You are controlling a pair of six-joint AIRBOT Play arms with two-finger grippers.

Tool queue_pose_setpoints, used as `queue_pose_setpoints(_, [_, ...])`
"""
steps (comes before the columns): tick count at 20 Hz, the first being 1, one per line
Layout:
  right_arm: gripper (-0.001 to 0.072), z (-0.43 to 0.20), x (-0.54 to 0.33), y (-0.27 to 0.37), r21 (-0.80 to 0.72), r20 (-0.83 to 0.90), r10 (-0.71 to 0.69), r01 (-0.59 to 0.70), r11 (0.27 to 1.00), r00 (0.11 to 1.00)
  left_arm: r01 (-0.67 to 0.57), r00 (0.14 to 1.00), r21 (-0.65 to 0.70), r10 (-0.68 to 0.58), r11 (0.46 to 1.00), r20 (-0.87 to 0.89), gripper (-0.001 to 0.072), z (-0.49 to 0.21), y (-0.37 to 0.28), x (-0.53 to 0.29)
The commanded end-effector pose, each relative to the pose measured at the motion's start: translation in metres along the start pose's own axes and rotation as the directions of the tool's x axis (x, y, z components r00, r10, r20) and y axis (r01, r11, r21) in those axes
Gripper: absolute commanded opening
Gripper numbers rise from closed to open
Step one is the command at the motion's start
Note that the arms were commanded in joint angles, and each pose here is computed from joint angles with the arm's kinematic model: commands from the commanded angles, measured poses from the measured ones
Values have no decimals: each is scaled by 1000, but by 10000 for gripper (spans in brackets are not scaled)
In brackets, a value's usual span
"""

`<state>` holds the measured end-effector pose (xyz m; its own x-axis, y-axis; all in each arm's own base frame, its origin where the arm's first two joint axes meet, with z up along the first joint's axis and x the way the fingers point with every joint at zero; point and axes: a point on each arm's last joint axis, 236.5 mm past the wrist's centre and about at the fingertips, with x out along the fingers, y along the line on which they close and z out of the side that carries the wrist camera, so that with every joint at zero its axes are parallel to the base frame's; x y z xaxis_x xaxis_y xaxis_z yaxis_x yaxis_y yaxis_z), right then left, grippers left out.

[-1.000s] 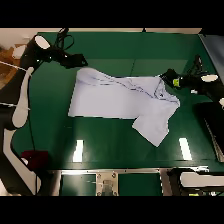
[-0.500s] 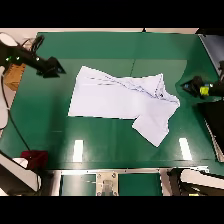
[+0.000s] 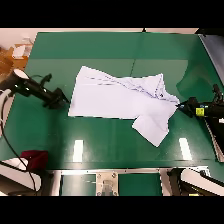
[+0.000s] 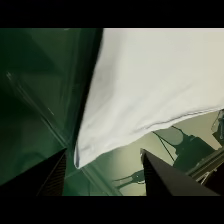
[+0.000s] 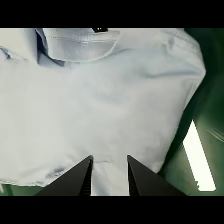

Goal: Fold the shirts.

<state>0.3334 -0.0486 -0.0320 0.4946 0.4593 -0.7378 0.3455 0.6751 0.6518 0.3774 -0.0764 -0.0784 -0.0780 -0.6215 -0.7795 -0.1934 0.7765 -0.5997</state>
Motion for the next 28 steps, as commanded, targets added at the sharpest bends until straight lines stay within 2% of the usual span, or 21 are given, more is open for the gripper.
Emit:
queue_pose_setpoints(1, [259, -5, 2, -2, 11, -2, 4, -4, 1000, 1000, -37, 999, -34, 38, 999, 24, 538, -5, 12, 36])
queue_pose_setpoints(5, [259, -2, 2, 5, 8, 12, 33, -33, 999, 999, -19, 998, 11, 19, 1000, 53, 534, 1, -11, 53])
queue_pose_setpoints(6, [260, -2, 2, 5, 8, 11, 33, -33, 999, 999, 11, 998, 28, -13, 1000, 60, 325, 3, -20, 54])
queue_pose_setpoints(7, [262, -2, 2, 5, 8, 12, 32, -32, 999, 999, 38, 997, 46, -41, 998, 66, 27, 4, -27, 53])
queue_pose_setpoints(10, [291, -2, 0, 2, 25, 13, 31, -31, 999, 999, 9, 998, 76, -14, 997, 66, 24, 8, -25, 40])
queue_pose_setpoints(14, [289, -7, -16, -18, 172, -4, 22, -21, 985, 1000, -51, 996, 93, 44, 994, 74, 25, 16, -4, 9])
queue_pose_setpoints(17, [291, -31, -19, -43, 200, -93, -64, 81, 976, 994, -74, 995, 70, 68, 995, 76, 25, 16, 14, 0])
queue_pose_setpoints(19, [292, -47, -10, -46, 226, -127, -55, 82, 971, 990, -118, 992, 79, 113, 990, 64, 25, 13, 24, -1])
queue_pose_setpoints(23, [295, -83, 23, -52, 253, -169, -58, 101, 962, 984, -117, 992, 101, 110, 988, 67, 25, 14, 24, -1])
queue_pose_setpoints(25, [380, -85, 41, -41, 243, -139, -40, 73, 967, 989, -114, 992, 100, 108, 988, 65, 26, 13, 23, -1])
queue_pose_setpoints(28, [379, -76, 65, -23, 230, -96, -23, 44, 972, 995, -114, 992, 103, 107, 988, 65, 25, 13, 23, -1])
